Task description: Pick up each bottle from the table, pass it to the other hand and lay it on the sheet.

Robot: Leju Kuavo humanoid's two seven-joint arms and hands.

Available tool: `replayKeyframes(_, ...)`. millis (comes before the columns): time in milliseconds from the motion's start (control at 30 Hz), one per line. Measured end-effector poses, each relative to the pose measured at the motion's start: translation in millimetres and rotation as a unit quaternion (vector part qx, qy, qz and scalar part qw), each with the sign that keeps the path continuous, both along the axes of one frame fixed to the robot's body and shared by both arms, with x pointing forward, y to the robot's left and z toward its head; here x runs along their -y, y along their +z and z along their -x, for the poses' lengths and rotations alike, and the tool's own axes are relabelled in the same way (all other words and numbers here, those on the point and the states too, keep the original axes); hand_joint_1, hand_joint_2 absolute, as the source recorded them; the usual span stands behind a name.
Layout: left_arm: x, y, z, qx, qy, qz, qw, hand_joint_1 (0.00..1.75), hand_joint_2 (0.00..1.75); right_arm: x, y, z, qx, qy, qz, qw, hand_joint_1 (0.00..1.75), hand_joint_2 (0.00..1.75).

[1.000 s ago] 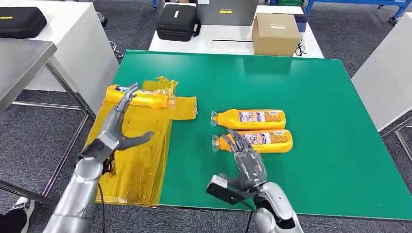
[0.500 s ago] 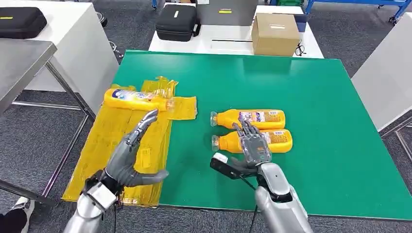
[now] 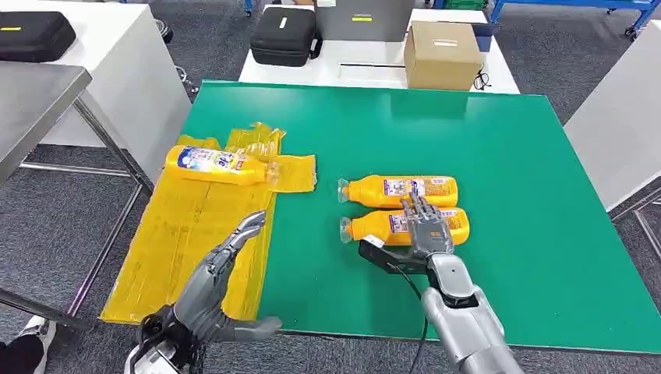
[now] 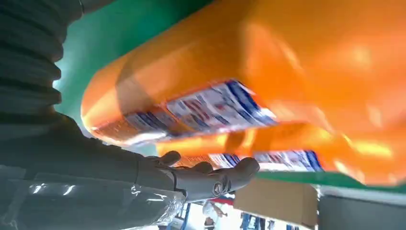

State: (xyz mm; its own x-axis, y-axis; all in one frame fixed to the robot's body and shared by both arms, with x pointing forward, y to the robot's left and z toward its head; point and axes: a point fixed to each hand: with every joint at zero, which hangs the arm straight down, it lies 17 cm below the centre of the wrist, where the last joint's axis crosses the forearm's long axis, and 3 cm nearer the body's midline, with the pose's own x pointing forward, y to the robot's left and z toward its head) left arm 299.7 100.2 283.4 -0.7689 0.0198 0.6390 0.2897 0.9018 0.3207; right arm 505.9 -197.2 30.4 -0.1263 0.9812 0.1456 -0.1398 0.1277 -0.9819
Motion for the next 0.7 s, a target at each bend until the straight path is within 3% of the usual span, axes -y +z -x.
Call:
replayKeyframes(667,-12,-2,5,-0.005,0.020,0.012,1.000,0.00,1.75,42,-8,-5,-0.013,-0.027,0.067,0.997,0.00,1.75)
replayKeyframes(700,-12,-1,5,-0.004,0.021,0.013,1.000,0.00,1.75,43,-9,-6,-0.015,-0.029,0.071,0.997,0.10,1.75)
